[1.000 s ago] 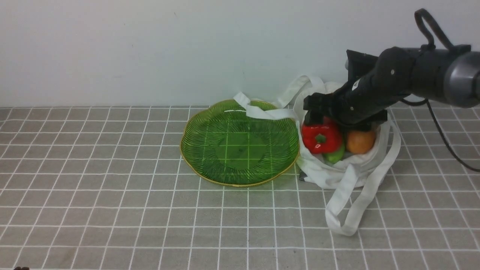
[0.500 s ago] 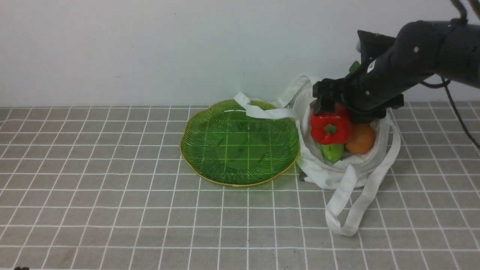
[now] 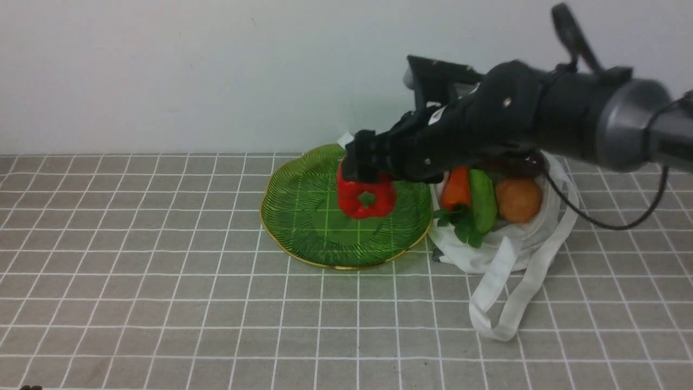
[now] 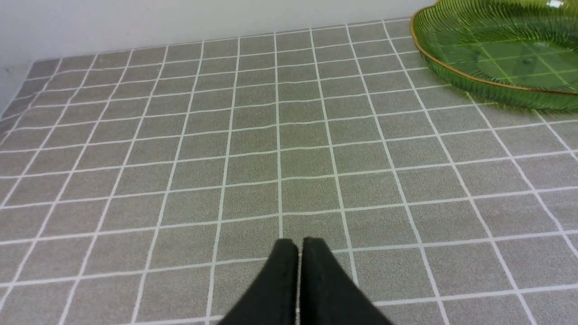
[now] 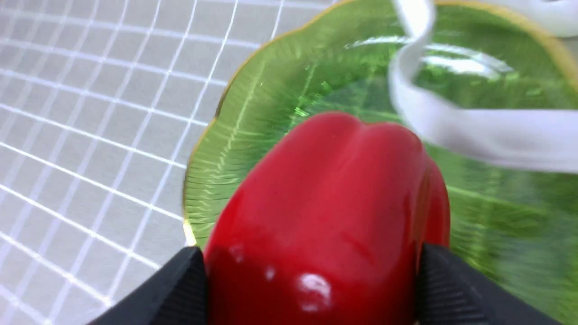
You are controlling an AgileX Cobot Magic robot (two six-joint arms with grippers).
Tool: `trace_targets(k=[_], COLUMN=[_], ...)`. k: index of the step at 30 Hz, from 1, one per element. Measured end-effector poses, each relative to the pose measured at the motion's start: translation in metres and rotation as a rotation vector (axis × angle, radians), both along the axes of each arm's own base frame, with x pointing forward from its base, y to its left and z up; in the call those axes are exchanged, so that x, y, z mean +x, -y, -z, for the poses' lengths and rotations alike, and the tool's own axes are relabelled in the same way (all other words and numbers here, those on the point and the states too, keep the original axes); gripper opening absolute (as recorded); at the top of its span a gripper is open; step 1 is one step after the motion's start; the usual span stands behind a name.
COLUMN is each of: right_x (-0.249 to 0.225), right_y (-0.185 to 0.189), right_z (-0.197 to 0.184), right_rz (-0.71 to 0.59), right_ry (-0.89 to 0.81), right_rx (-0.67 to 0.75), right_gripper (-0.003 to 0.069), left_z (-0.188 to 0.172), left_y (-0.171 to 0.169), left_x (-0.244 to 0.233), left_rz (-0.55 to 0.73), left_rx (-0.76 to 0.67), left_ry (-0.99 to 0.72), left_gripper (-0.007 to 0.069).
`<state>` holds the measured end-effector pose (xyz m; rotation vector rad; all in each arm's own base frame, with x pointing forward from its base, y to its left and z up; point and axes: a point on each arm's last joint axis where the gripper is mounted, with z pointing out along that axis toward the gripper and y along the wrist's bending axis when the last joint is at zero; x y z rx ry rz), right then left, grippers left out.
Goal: Take vegetables from bag on grey coffee tablecloth place on plate.
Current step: 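Place the red bell pepper on the plate with the right gripper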
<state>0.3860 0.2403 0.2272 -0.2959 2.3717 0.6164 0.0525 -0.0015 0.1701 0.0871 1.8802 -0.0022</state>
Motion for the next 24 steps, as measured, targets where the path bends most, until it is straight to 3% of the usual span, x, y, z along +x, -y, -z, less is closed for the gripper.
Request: trace_targets(k=[4,10,15,20,24], right_x=[0.01,0.013,0.012,0.006,-0.011], right_y=[-0.009,-0.009,-0.007,0.007,0.038], right_z=[0.03,0.035,0.027,-0.013,-0.077], right_rz=[0.024,0.009,-0.024,-0.037,-0.059], right_ry=[0.032,0.076,0.1,0.153,0.262], right_rx=[-0.011,-0.037,-0.059,-0.056,-0.1], right_gripper=[0.054,0.0544,0.0631,0.0684,0.0671], left_z=[0.0,0.0,0.0,0.0,0.0], left_y=[0.0,0.0,0.0,0.0,0.0], left_x=[0.0,0.0,0.0,0.0,0.0], left_rz=[0.0,0.0,0.0,0.0,0.0], left_rx=[0.0,0.0,0.0,0.0,0.0], left_ry=[0.0,0.0,0.0,0.0,0.0], left_gripper=[-0.0005,-0.0005,-0.0005,-0.0005,-0.0005])
